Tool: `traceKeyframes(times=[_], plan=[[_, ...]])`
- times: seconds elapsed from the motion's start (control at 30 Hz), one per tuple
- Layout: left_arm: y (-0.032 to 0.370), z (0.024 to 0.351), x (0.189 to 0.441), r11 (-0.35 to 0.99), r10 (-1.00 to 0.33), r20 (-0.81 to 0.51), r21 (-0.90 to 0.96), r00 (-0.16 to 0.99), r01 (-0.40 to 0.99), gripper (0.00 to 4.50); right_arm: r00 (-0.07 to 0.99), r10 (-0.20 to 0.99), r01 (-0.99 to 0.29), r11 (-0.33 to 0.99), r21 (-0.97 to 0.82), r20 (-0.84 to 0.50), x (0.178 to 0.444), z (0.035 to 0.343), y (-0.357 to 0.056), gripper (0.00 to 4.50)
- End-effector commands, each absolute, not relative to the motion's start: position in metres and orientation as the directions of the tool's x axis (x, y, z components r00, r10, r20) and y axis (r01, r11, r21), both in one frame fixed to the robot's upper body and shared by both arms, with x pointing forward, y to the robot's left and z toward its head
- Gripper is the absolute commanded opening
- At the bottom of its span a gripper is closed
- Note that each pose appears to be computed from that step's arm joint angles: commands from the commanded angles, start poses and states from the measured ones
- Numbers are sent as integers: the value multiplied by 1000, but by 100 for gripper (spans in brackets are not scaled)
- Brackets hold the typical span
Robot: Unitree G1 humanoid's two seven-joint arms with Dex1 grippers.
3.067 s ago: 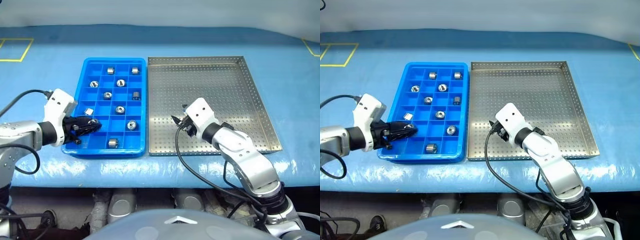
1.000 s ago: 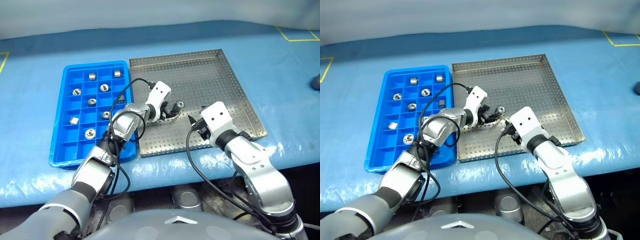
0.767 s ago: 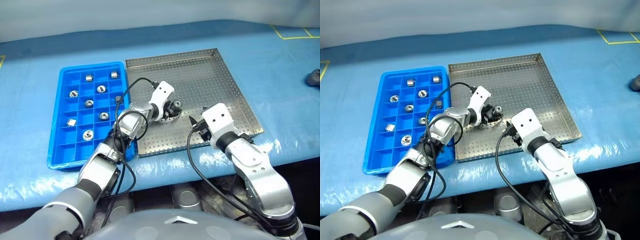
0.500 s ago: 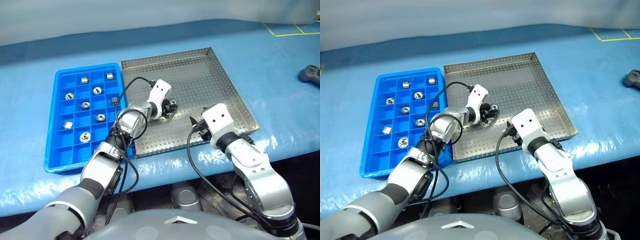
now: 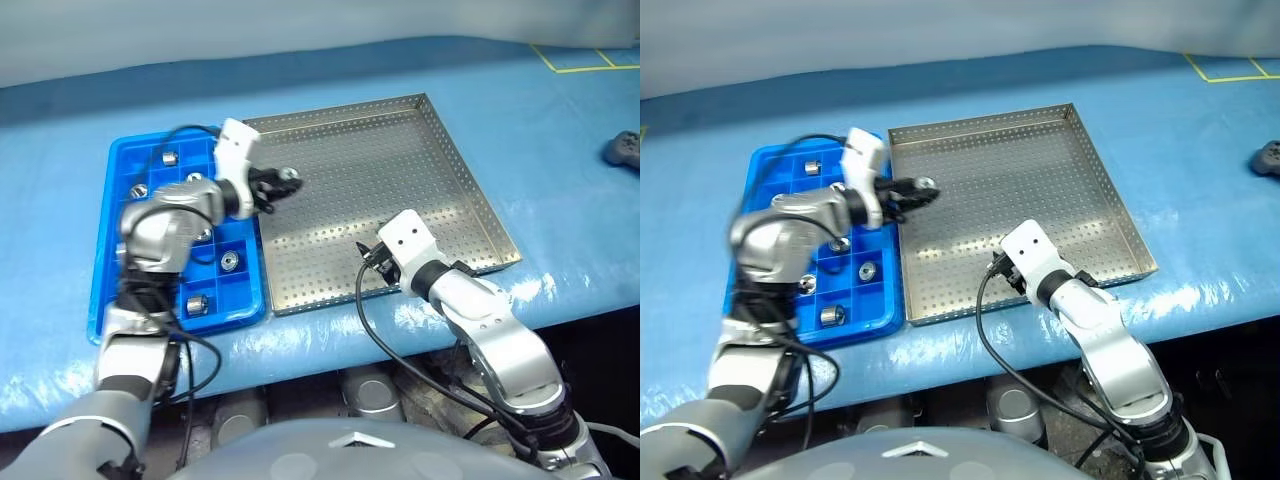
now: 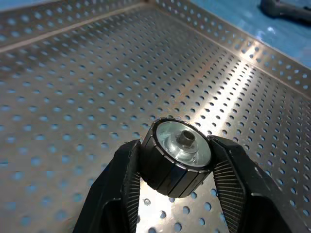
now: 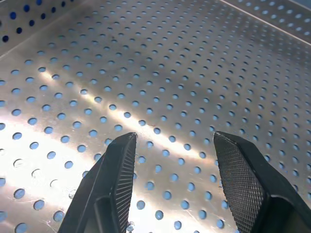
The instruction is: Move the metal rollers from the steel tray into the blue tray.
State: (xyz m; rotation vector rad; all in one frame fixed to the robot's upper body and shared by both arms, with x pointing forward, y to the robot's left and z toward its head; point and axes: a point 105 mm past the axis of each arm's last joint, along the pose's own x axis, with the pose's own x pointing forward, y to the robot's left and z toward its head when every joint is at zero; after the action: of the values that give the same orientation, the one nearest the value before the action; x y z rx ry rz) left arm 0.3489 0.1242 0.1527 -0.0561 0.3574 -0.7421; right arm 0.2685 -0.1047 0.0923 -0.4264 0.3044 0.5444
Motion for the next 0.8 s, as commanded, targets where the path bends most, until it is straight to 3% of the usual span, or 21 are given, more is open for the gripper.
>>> traceKeyframes(times=[0.03, 0.2, 0.33, 0.53, 0.8], plan=[[136, 175, 320, 704, -707, -279, -197, 650, 682, 186, 781, 523, -617, 731, -292, -341, 270, 102, -89, 266], [178, 154, 276, 782, -567, -486, -64, 665, 620, 186, 661, 685, -750, 622, -227, -306, 259, 112, -64, 266], [194, 154, 248, 791, -546, -518, -58, 659, 609, 186, 580, 769, -815, 548, -189, -271, 250, 124, -56, 266], [218, 140, 237, 870, -422, -555, -27, 717, 492, 186, 565, 783, -825, 530, -196, -261, 255, 129, -53, 266], [236, 109, 222, 920, -295, -648, 4, 702, 391, 186, 567, 779, -824, 529, -206, -268, 259, 128, -52, 266]])
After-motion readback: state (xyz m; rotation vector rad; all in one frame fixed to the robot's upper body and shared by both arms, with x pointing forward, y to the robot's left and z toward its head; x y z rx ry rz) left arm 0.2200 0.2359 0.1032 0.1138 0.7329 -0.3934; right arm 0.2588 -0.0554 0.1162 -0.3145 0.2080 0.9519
